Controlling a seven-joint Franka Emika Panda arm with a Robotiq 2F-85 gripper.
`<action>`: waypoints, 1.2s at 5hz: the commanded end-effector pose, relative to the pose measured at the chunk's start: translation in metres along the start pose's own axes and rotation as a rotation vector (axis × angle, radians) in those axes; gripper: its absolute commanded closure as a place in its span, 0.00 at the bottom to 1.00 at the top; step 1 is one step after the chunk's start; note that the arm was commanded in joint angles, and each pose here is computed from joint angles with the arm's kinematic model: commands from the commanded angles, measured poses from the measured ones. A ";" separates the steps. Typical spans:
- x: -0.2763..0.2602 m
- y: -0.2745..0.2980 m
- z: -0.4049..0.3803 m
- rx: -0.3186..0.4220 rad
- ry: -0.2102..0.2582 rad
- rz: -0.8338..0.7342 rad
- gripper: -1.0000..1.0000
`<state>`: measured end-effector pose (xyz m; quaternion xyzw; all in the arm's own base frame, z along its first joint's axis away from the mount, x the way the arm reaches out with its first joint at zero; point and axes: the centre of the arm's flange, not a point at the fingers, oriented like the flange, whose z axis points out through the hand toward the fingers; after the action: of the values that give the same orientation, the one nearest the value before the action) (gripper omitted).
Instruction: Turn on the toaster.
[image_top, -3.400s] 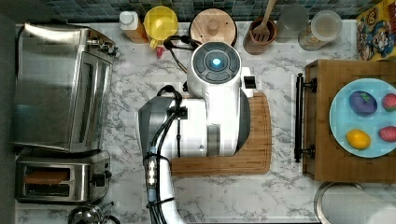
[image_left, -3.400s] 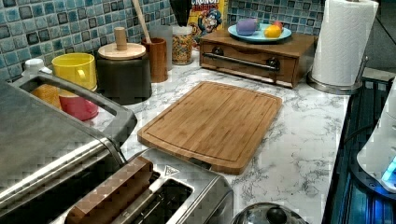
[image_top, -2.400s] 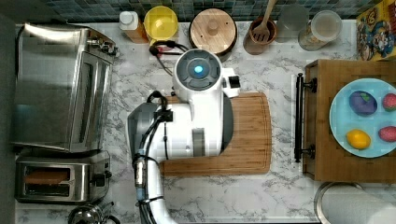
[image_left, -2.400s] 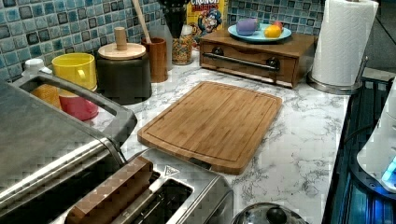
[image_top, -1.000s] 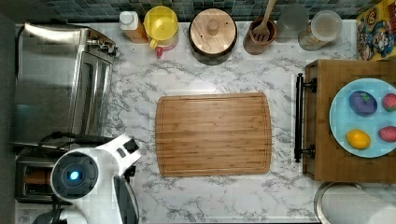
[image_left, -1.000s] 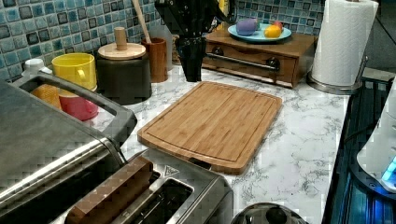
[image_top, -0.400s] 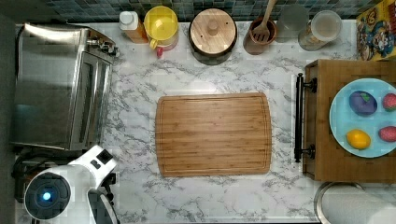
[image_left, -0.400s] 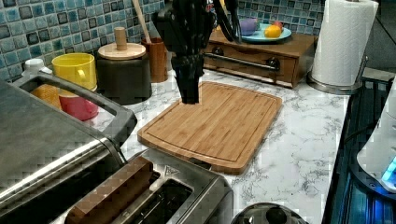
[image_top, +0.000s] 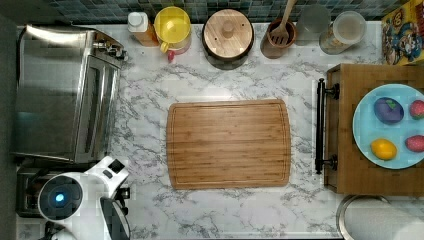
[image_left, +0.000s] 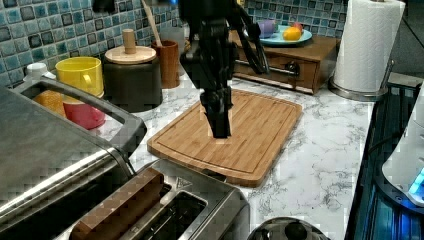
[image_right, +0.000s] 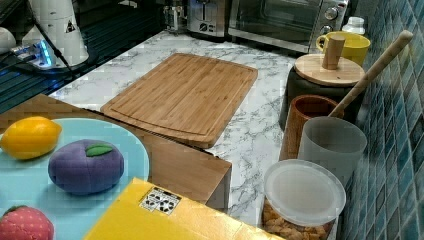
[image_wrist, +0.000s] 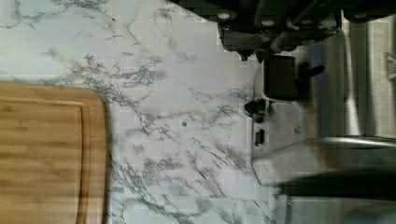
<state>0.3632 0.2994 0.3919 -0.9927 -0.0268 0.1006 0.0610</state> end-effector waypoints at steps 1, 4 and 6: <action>-0.014 0.005 0.013 0.164 0.067 -0.030 1.00; -0.011 0.002 0.008 0.217 0.107 -0.025 1.00; -0.008 -0.006 0.022 0.182 0.127 -0.013 1.00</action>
<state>0.3562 0.2855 0.3588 -0.9850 0.0010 0.0673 0.1591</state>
